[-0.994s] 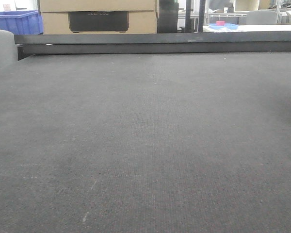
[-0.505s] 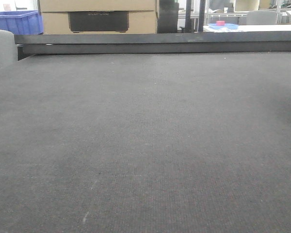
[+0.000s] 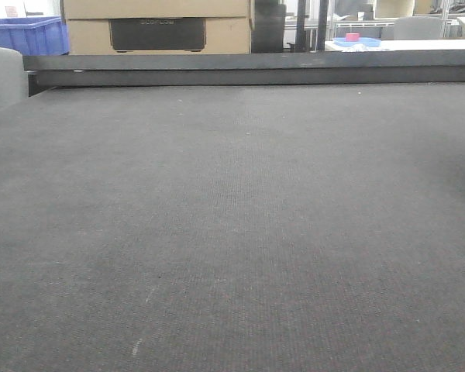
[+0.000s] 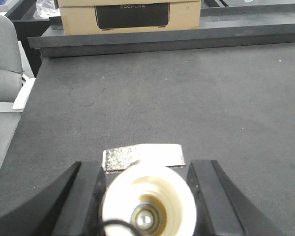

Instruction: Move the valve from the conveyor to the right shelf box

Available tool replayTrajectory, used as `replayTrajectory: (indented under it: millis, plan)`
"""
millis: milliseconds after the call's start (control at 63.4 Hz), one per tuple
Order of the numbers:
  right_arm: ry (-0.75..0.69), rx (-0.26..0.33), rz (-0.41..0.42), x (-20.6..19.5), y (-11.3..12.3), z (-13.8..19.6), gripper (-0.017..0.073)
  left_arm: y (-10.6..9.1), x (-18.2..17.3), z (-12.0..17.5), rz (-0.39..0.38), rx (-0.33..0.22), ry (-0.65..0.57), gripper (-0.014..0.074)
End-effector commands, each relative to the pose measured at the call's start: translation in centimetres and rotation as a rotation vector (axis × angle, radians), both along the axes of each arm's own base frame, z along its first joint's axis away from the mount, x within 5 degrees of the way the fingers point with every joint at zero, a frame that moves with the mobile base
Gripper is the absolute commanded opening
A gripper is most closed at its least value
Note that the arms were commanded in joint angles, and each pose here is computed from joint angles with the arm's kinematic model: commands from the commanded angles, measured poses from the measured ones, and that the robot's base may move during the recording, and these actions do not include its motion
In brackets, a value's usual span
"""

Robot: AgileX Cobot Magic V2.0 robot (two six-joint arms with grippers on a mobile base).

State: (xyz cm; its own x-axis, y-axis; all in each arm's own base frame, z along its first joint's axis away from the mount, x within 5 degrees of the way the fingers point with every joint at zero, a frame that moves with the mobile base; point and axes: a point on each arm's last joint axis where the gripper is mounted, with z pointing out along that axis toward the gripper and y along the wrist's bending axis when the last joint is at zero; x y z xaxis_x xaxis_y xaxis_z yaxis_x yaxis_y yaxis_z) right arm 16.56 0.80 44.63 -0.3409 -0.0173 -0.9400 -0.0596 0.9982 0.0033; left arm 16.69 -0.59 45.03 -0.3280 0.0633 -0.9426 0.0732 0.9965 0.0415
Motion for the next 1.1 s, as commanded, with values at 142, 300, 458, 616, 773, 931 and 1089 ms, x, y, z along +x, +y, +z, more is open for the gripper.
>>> replayTrajectory:
  millis: [142,300,458,616,773,931,1089]
  plan:
    - [-0.104,-0.004,-0.004,-0.28,-0.07,1.31,-0.0154,-0.11,-0.35,1.04,-0.004,-0.012,-0.077,-0.0111]
    - [-0.104,-0.004,-0.004,-0.28,-0.07,1.31,-0.0154,-0.11,-0.35,1.04,-0.004,-0.012,-0.077,-0.0111]
    - [-0.104,-0.004,-0.004,-0.28,-0.07,1.31,-0.0154,-0.11,-0.35,1.04,-0.004,-0.012,-0.077,-0.0111]
    - [-0.104,-0.004,-0.004,-0.28,-0.07,1.31,-0.0154,-0.11,-0.35,1.04,-0.004,-0.012,-0.077,-0.0111]
    - [-0.104,-0.004,-0.004,-0.28,-0.07,1.31,-0.0154,-0.11,-0.35,1.04,-0.004,-0.012,-0.077,-0.0111]
    - [-0.104,-0.004,-0.004,-0.28,-0.07,1.31,-0.0154,-0.11,-0.35,1.04,-0.004,-0.012,-0.077,-0.0111]
    - [-0.104,-0.004,-0.004,-0.28,-0.07,1.31,-0.0154,-0.11,-0.35,1.04,-0.004,-0.012,-0.077,-0.0111]
